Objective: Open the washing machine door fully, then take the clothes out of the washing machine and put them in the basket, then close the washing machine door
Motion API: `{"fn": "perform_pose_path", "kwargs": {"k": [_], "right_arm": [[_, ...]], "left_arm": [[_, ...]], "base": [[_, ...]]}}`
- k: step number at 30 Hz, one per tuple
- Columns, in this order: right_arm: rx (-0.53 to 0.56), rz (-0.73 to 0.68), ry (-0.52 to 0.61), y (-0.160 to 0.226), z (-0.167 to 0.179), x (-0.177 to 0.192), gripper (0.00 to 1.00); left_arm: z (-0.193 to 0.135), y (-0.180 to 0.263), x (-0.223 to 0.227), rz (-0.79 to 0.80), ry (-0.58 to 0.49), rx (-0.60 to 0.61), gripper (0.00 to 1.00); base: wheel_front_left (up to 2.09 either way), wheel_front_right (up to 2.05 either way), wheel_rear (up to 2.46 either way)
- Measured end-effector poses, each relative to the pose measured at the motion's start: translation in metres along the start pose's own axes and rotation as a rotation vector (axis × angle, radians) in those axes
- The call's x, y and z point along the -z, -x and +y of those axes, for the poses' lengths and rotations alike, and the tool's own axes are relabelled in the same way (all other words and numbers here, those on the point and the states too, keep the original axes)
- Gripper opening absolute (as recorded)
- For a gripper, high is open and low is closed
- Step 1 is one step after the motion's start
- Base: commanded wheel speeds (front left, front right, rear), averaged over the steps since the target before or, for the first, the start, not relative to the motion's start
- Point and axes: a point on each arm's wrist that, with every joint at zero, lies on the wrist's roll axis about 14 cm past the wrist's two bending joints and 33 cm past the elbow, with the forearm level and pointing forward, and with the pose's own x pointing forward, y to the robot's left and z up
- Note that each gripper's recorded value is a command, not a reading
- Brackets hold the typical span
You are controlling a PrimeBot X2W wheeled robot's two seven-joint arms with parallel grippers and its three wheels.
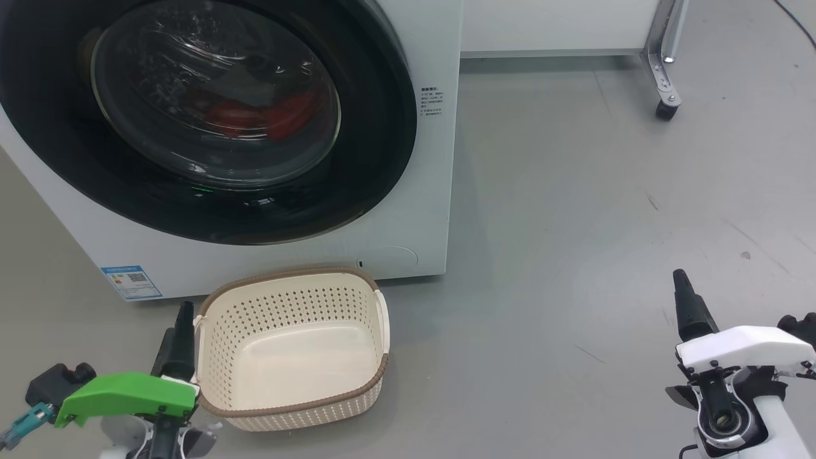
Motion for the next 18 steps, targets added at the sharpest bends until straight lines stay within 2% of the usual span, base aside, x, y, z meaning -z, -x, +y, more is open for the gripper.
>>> {"fn": "perform_pose_path", "kwargs": {"k": [18], "right_arm": [[-0.053, 0.050, 0.360, -0.012, 0.014, 0.012, 1.00]], "left_arm": [[0.000, -0.005, 0.001, 0.024, -0.330, 0.018, 1.00]], "base": [[0.00, 0.00, 0.00]]}}
